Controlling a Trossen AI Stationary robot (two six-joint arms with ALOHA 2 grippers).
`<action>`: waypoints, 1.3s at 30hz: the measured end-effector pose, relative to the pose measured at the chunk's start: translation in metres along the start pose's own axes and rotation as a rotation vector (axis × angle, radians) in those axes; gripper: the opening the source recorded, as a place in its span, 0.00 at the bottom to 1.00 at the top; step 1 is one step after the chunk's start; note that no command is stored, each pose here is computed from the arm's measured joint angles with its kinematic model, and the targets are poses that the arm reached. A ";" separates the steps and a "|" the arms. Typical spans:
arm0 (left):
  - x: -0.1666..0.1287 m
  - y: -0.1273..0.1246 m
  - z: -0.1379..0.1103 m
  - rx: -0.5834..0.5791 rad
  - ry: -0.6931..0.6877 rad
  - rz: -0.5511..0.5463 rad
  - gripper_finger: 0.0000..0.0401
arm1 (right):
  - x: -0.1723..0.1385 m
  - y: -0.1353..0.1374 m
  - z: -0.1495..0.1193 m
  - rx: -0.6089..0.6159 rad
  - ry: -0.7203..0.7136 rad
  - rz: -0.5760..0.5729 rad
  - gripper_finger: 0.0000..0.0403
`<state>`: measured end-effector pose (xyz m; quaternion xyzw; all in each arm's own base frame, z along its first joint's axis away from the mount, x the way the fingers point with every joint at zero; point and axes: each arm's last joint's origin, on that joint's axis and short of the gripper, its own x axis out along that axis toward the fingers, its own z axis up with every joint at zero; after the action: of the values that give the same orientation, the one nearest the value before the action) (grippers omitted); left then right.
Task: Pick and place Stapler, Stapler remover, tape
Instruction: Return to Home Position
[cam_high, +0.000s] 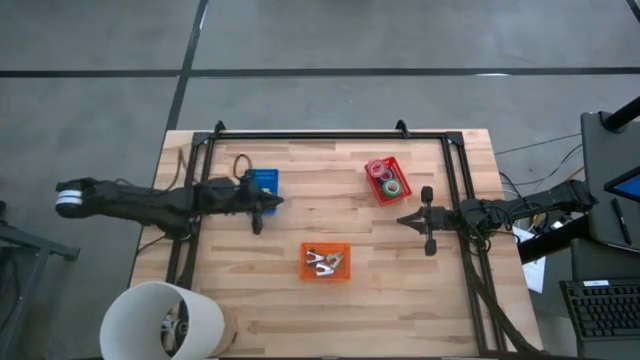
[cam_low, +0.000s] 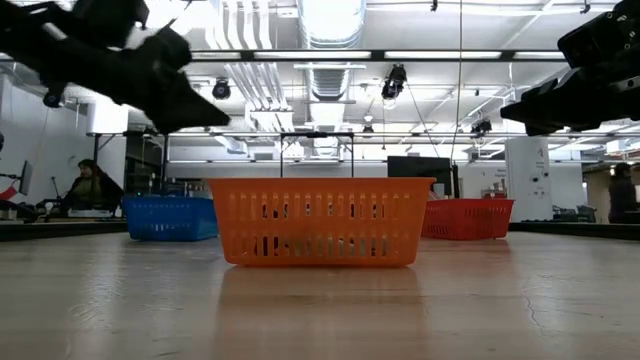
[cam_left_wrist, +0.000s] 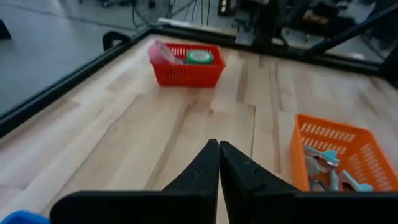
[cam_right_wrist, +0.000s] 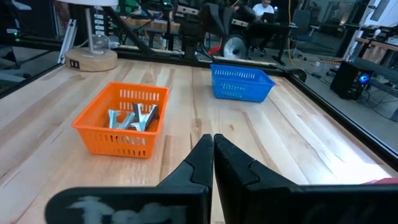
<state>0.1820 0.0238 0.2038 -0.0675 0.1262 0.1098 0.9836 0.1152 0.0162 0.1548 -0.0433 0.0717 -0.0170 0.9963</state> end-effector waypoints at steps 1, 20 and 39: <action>-0.005 0.001 -0.002 -0.002 -0.013 -0.002 0.04 | 0.000 0.000 0.000 0.000 0.000 -0.001 0.02; -0.054 0.007 -0.031 -0.013 -0.242 -0.102 0.07 | 0.000 0.000 0.000 0.002 0.000 0.000 0.02; -0.049 0.010 -0.057 -0.010 -0.144 -0.084 0.07 | 0.000 0.000 0.000 0.001 0.000 0.000 0.02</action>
<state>0.1199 0.0146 0.1615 -0.0695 0.0518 0.0735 0.9935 0.1152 0.0161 0.1548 -0.0428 0.0717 -0.0173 0.9964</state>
